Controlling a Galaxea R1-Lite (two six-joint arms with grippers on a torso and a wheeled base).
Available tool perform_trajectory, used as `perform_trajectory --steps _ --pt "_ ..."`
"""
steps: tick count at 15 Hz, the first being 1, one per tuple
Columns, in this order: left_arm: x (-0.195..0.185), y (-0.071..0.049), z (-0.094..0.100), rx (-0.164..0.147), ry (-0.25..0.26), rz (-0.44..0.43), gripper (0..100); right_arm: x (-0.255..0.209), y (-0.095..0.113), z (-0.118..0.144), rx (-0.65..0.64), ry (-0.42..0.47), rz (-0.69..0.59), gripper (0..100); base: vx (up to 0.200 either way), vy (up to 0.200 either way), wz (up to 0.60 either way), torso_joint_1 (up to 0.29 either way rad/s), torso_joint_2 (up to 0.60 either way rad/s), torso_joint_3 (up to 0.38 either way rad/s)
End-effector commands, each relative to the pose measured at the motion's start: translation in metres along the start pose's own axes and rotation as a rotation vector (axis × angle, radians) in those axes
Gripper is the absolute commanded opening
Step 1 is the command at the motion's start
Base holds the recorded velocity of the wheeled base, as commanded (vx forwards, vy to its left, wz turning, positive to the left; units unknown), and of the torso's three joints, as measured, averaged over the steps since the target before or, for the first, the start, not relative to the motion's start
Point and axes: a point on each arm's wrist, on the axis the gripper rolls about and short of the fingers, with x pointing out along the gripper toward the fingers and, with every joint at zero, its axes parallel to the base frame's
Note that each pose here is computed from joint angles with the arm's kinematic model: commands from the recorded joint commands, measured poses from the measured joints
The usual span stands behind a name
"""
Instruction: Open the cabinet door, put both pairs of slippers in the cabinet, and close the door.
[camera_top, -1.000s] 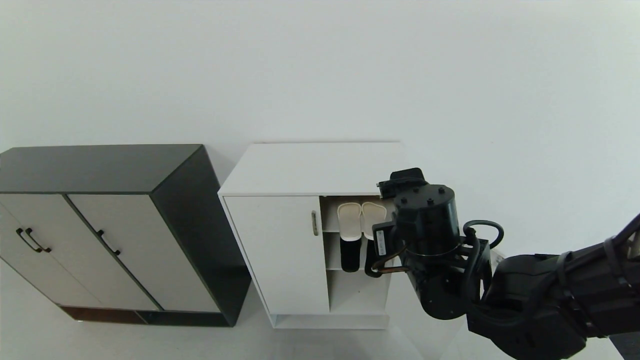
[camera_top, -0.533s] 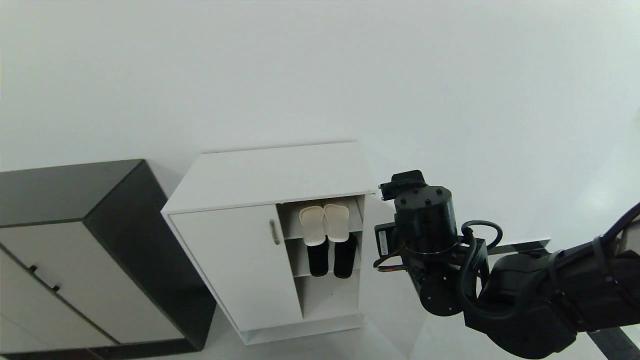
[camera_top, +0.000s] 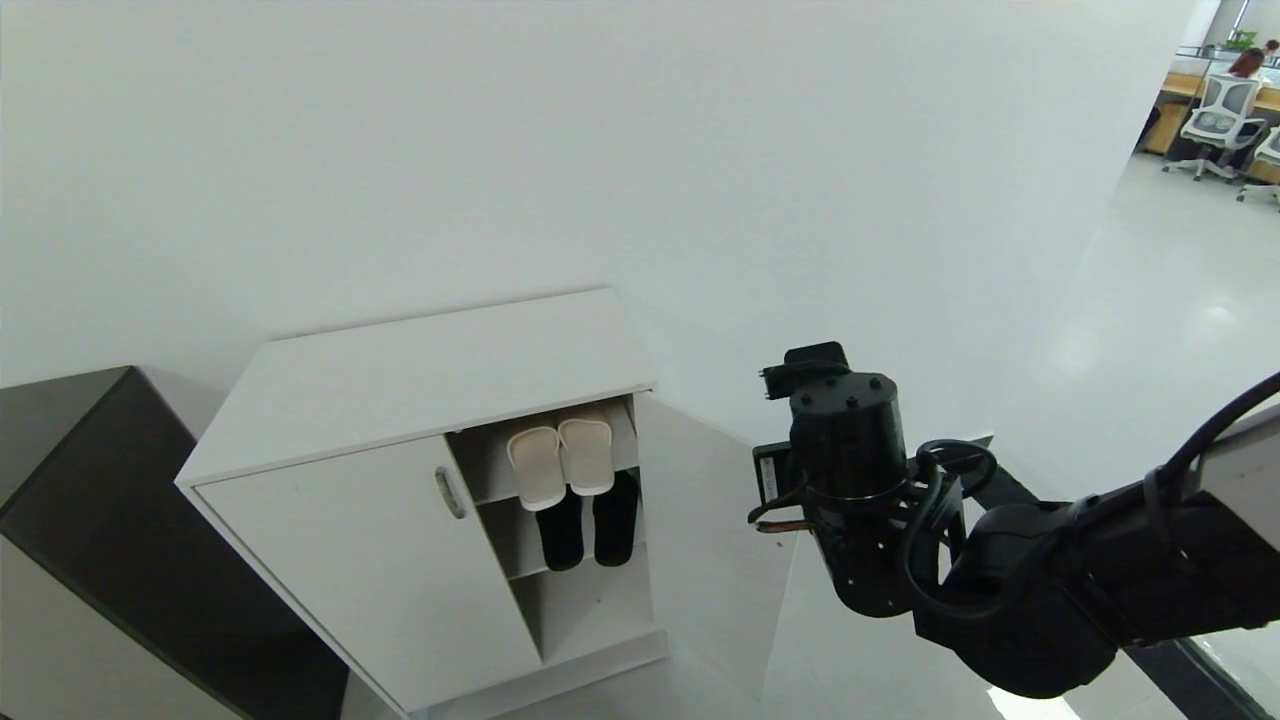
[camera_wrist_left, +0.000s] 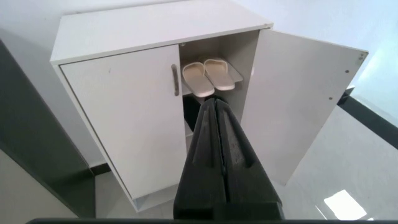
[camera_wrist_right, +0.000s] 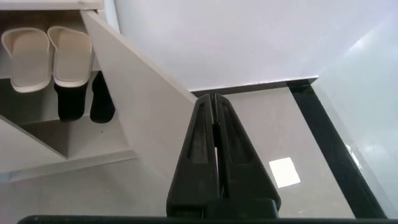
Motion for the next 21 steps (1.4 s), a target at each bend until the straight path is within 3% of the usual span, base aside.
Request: perform_trajectory --steps 1,9,11,17,21 --pt "0.0 0.0 0.0 0.0 0.001 0.0 0 0.002 0.0 -0.002 -0.001 0.003 0.003 0 0.0 0.0 0.0 0.0 0.0 0.0" --pt "0.0 0.0 0.0 0.0 0.001 0.002 0 0.009 0.0 -0.006 -0.003 0.01 0.011 0 -0.125 0.0 0.0 0.003 0.0 0.002" --pt "0.0 0.0 0.0 -0.002 0.001 0.002 0 0.016 -0.005 -0.003 0.018 0.013 0.072 0 0.0 0.0 0.0 0.0 0.0 0.0" --pt "0.0 0.0 0.0 0.0 0.001 0.0 0 0.07 -0.033 0.002 0.089 0.004 0.027 0 0.0 0.0 0.0 0.0 0.0 0.0" --pt "0.0 0.0 0.0 0.0 0.001 0.0 0 0.122 -0.041 -0.004 0.154 -0.005 0.004 0 0.0 0.0 0.0 0.0 0.0 0.0"
